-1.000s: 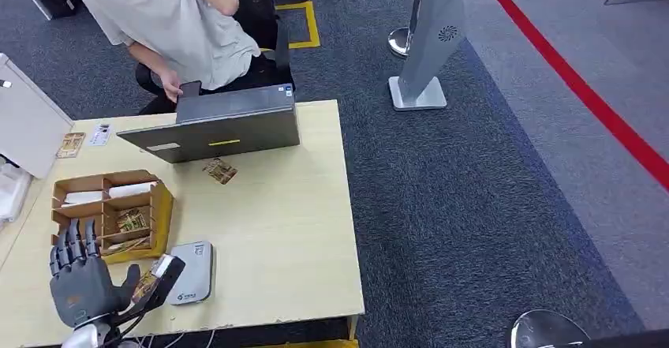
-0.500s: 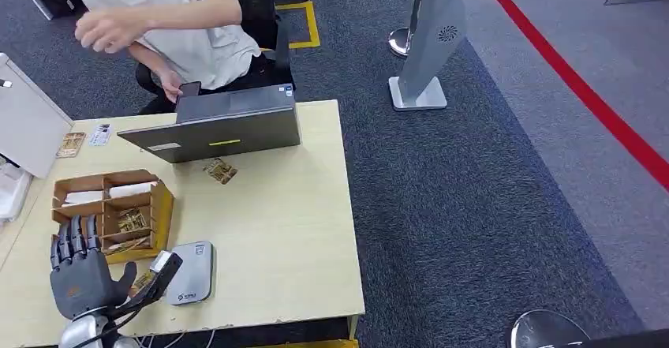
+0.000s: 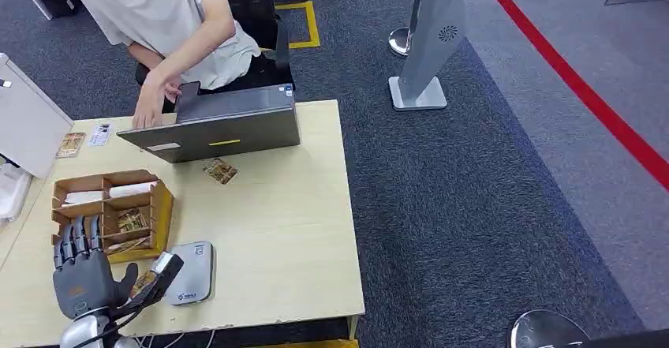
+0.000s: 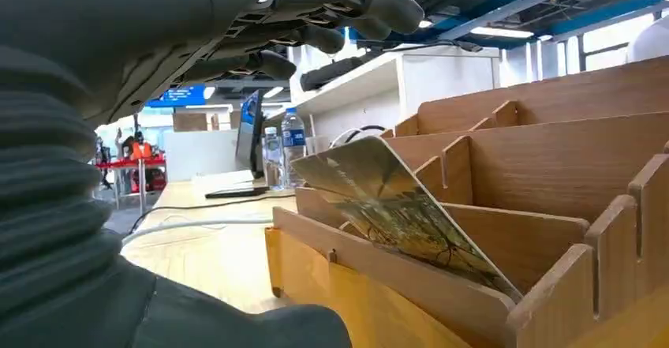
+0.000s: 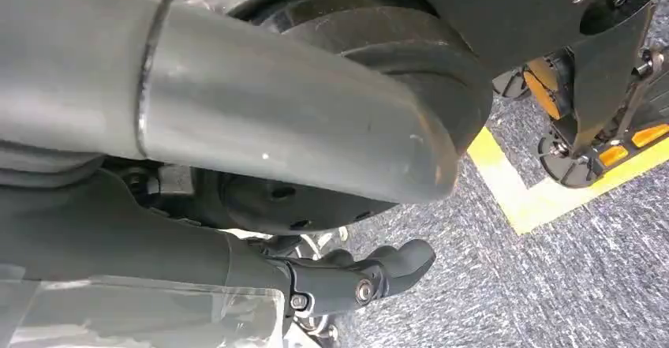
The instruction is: Pass the card to the sensor for recognition and then transmit it.
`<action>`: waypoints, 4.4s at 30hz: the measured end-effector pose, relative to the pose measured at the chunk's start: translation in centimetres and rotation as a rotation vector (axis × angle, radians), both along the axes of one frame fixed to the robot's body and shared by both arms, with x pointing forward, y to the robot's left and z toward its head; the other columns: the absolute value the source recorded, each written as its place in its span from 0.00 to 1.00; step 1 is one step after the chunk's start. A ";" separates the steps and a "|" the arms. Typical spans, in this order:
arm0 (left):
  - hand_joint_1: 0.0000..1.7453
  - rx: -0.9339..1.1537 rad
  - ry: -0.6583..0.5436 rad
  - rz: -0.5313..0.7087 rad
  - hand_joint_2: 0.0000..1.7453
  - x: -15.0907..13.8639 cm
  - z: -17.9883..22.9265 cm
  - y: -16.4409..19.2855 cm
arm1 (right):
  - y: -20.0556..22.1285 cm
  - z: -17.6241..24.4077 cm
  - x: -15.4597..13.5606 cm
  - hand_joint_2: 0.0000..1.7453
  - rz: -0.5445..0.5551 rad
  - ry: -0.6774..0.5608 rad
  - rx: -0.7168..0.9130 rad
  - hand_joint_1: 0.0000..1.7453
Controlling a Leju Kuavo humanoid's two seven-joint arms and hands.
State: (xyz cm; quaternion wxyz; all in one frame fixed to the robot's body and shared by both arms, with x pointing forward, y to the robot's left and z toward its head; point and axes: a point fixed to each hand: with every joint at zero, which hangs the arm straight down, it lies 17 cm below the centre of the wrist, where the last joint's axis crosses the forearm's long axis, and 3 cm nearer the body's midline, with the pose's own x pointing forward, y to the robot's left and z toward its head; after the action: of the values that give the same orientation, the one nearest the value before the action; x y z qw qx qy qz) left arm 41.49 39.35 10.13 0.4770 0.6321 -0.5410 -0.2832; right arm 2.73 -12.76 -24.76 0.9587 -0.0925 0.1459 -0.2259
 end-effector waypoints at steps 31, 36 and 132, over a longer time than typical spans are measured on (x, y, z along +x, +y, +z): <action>0.00 -0.007 0.027 0.003 1.00 0.3 -1.0 0.3 | -0.2 0.0 0.0 0.00 0.000 -0.004 -0.011 0.00; 0.00 0.002 0.035 -0.001 1.00 0.6 -1.2 0.3 | -0.2 0.0 0.0 0.00 -0.001 -0.003 -0.011 0.00; 1.00 0.102 -0.085 0.043 1.00 7.9 7.2 5.0 | -0.3 -0.2 0.2 0.00 -0.027 -0.024 -0.020 0.00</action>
State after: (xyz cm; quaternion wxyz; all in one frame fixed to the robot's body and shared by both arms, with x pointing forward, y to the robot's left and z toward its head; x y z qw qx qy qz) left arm 49.39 44.37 17.37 0.4268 0.6785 -0.5317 -0.2733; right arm 2.90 -13.10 -24.94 0.9563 -0.0973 0.1332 -0.2414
